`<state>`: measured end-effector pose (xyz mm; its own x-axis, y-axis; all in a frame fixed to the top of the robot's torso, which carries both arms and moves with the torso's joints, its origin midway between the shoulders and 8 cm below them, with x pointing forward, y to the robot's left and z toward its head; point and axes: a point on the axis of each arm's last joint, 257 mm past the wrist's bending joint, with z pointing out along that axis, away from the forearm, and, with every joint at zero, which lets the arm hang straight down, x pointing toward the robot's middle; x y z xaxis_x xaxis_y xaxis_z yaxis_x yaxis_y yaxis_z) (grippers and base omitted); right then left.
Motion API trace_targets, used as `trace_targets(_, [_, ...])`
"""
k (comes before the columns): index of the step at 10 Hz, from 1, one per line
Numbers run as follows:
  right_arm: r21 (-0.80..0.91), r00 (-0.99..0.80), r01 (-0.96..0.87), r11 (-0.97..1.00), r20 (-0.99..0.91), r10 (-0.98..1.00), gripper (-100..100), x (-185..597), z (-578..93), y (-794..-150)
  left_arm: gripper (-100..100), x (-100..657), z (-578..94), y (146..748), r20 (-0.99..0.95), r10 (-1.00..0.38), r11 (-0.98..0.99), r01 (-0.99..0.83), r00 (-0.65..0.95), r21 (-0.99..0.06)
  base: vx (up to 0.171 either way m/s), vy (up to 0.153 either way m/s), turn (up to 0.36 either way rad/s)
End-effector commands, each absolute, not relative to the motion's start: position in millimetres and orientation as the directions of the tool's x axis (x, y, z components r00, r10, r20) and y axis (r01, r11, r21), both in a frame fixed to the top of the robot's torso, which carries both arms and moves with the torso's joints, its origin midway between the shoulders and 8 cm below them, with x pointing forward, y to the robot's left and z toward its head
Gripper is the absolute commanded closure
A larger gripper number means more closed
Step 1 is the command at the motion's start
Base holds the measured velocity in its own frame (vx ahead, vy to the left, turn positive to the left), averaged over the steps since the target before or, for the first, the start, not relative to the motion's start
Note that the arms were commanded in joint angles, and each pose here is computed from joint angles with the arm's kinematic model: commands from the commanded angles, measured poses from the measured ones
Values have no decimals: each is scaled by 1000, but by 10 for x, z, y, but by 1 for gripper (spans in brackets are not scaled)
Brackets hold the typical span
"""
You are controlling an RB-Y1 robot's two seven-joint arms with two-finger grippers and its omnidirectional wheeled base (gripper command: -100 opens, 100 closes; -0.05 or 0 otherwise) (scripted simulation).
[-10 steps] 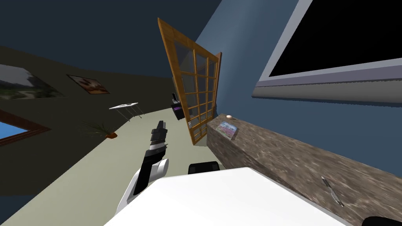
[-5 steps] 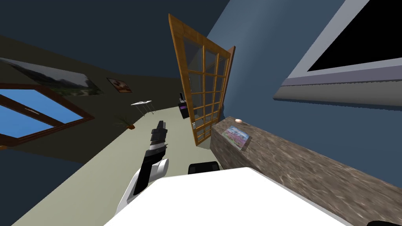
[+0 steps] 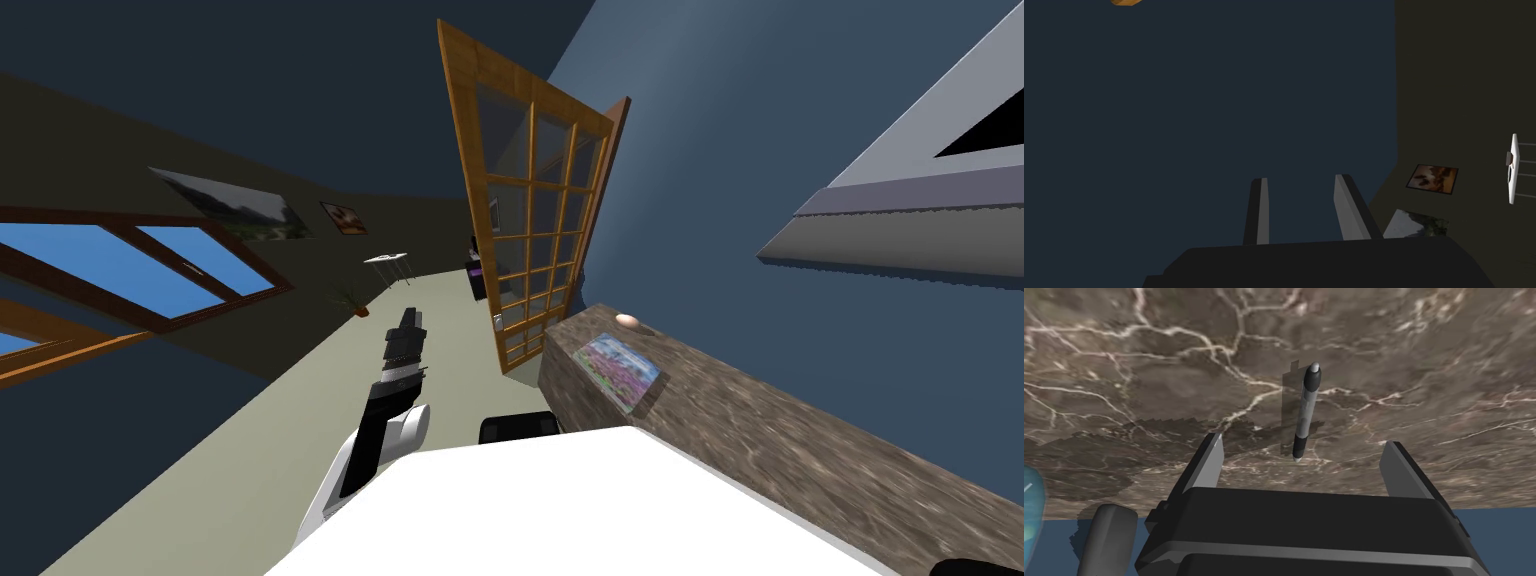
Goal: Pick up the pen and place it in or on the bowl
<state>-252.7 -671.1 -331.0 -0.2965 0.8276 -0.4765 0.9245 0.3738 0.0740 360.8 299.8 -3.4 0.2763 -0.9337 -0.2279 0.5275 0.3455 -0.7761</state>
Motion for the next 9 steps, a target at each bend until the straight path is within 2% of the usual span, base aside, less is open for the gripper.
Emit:
trace_targets(1, [74, -296, 925, 374, -477, 828, 0, -2527, -3310, -6711, 0, 3608, -34, 2998, -228, -934, 346, 528, 276, -776, 11, -14, 0])
trace_targets(2, [74, -293, 926, 370, -477, 829, -100, -2525, -3414, -6683, 0, 3609, -34, 2997, -228, -934, 345, 528, 276, -776, 10, -36, 31])
trace_targets(5, [73, -291, 927, 367, -477, 830, -100, -2528, -3496, -6669, 0, 3609, -34, 2997, -228, -934, 345, 528, 276, -776, 0, -39, 28])
trace_targets(6, [73, -291, 927, 367, -476, 830, 100, -2530, -3503, -6669, 0, 3609, -34, 2997, -228, -934, 345, 528, 276, -776, 0, 0, 0])
trace_targets(9, [71, -291, 928, 367, -477, 829, 100, -2537, -3499, -6672, 0, 3609, -34, 2997, -228, -934, 345, 528, 276, -776, 0, 0, 0])
